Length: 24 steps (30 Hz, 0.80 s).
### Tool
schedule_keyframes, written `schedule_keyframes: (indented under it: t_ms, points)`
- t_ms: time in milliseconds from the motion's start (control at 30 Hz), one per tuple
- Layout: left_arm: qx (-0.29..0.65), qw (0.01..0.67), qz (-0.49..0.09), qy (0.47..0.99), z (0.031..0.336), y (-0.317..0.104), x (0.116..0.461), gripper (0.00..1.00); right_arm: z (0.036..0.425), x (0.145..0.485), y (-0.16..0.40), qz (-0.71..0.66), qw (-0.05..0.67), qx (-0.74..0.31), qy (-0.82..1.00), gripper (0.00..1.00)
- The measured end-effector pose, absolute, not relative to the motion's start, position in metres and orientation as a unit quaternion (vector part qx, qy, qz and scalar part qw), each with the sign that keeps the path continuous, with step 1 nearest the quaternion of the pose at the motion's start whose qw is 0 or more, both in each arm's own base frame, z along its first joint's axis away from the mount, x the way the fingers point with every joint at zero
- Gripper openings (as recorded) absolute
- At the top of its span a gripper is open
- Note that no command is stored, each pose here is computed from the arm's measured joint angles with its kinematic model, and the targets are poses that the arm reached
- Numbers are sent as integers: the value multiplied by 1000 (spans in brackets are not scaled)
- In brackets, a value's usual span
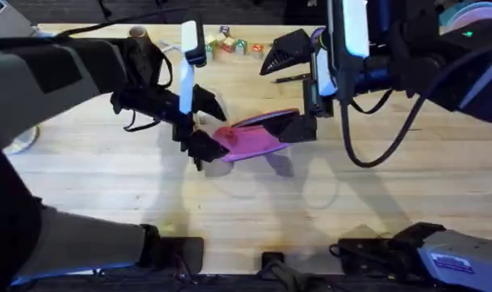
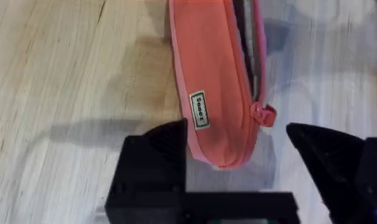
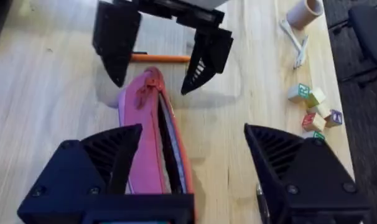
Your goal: Unzip the bag, pick up the pens from the table one at a time and place them inside, then zip the bag closed.
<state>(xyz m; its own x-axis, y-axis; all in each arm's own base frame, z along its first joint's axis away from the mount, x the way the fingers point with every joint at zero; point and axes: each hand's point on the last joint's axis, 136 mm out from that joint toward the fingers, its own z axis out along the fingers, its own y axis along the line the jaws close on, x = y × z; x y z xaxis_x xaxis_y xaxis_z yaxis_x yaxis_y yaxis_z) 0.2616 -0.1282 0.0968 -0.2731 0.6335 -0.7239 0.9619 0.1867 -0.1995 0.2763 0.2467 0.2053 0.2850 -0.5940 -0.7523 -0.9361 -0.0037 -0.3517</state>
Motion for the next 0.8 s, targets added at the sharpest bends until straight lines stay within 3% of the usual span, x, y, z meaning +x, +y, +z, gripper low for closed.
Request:
schedule_keyframes:
  t_ms: [467, 800]
  points:
    - [542, 230, -334, 736, 101, -126, 249, 995, 195, 278, 237, 179, 401, -678, 590, 995]
    - [578, 286, -255, 720, 163, -119, 237, 995, 217, 274, 223, 147, 357, -680, 624, 993]
